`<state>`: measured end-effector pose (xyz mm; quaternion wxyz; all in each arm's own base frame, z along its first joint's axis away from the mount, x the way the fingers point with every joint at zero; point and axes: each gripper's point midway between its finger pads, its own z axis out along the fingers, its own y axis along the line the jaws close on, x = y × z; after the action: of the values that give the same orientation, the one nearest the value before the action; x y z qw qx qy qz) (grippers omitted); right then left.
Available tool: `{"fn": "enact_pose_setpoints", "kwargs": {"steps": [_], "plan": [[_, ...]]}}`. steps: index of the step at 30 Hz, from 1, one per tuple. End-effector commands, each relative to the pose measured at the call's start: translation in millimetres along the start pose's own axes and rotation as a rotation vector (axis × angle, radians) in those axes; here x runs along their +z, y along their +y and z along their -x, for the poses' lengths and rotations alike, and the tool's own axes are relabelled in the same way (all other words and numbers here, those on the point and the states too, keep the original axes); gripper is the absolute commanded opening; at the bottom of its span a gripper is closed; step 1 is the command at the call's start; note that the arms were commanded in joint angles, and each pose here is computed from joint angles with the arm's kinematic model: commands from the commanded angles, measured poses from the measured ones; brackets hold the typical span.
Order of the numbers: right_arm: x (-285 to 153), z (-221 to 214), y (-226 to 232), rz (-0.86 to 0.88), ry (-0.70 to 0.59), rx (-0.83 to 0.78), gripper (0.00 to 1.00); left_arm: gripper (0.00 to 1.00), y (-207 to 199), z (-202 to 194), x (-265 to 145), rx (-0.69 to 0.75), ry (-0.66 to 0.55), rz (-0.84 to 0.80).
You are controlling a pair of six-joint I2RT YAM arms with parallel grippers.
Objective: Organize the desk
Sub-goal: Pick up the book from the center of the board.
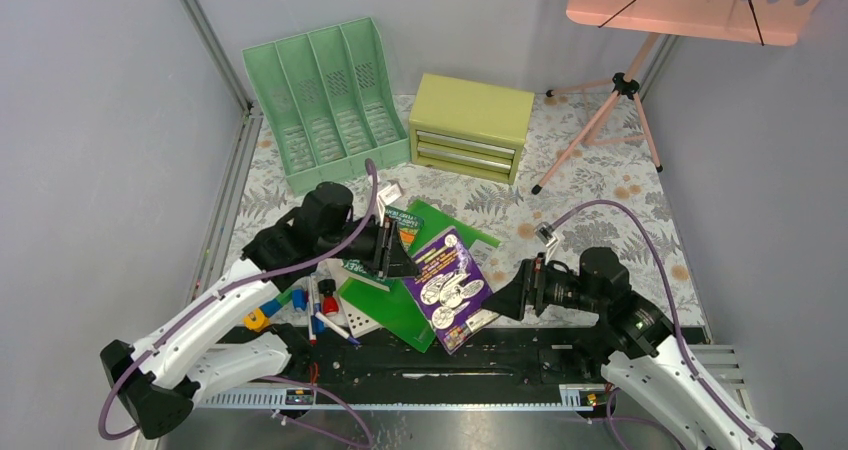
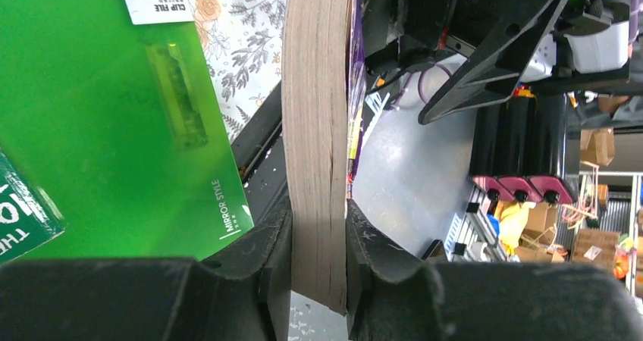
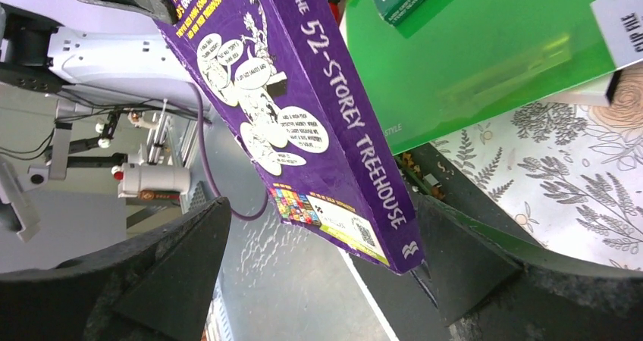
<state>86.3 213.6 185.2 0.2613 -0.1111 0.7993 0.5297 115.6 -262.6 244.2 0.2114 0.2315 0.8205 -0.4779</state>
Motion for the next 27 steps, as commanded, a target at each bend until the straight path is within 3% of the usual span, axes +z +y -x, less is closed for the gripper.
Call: {"fn": "enact_pose_setpoints", "kwargs": {"steps": [1,12,27], "plan": [[-8.1,11.7,4.0,-0.033,-0.055,-0.028,1.00,0.00,-11.1,44.0,-6.9,0.029,-0.195,-0.032],[-11.1,9.3,-4.4,-0.069,-0.072,-0.019,1.00,0.00,15.4,85.0,-34.9,-0.076,-0.373,0.008],[-7.7,6.5,-11.0,-0.083,-0.065,0.000,1.00,0.00,33.6,149.5,-125.4,-0.070,-0.614,0.157]]}}
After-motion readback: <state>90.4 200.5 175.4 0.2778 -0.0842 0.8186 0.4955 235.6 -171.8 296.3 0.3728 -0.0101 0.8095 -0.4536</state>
